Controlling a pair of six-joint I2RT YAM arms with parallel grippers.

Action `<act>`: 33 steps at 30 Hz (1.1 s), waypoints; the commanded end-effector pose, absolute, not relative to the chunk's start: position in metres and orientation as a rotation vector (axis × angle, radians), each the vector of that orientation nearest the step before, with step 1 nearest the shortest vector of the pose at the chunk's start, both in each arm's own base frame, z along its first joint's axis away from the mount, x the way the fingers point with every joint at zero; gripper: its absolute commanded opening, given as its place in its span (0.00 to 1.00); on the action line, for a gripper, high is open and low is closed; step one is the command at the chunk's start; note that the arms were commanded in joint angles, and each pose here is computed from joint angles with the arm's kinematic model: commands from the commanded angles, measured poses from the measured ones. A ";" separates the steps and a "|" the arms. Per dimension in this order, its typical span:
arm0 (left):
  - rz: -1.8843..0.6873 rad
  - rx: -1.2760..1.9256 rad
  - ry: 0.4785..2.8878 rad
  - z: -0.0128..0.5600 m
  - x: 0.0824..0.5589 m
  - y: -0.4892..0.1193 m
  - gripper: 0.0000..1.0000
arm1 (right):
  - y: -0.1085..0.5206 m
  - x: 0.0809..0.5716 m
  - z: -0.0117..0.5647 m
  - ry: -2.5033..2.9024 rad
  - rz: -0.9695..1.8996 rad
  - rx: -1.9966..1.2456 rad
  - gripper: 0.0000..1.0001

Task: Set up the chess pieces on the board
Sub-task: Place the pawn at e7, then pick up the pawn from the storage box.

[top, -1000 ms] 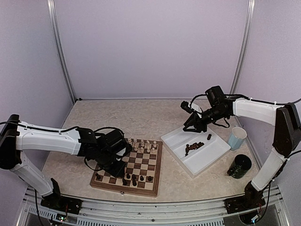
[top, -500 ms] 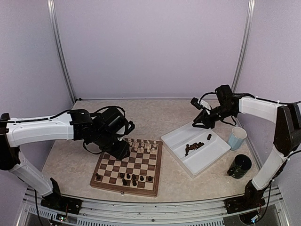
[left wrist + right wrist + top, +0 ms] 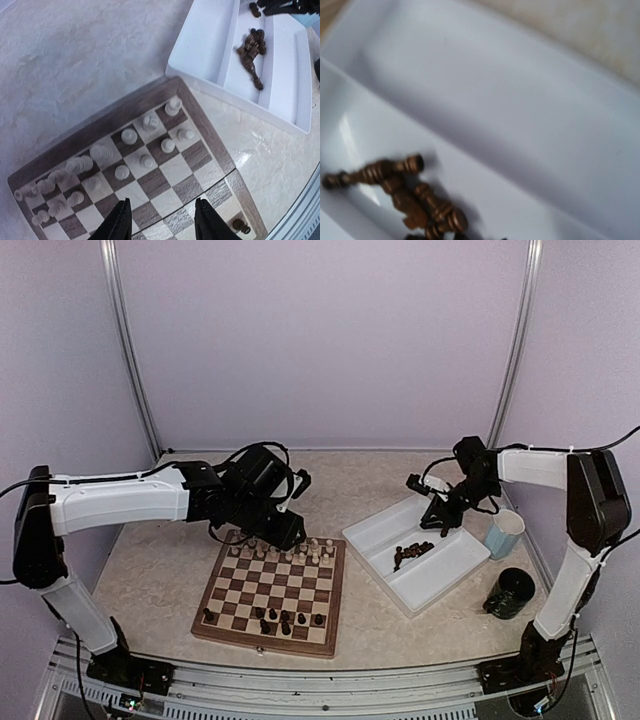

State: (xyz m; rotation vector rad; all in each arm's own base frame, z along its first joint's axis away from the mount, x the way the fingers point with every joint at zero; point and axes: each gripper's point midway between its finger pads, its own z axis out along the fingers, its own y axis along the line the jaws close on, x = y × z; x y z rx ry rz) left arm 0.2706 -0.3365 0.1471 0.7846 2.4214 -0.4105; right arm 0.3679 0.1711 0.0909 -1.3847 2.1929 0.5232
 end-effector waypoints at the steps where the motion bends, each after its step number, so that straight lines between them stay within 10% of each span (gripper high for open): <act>1: -0.550 0.790 2.259 0.182 0.299 -0.380 0.43 | 0.163 0.364 0.072 2.219 0.459 -1.512 0.20; 33: -0.619 0.807 2.251 0.169 0.299 -0.396 0.44 | 0.208 0.326 0.025 2.051 0.357 -2.040 0.28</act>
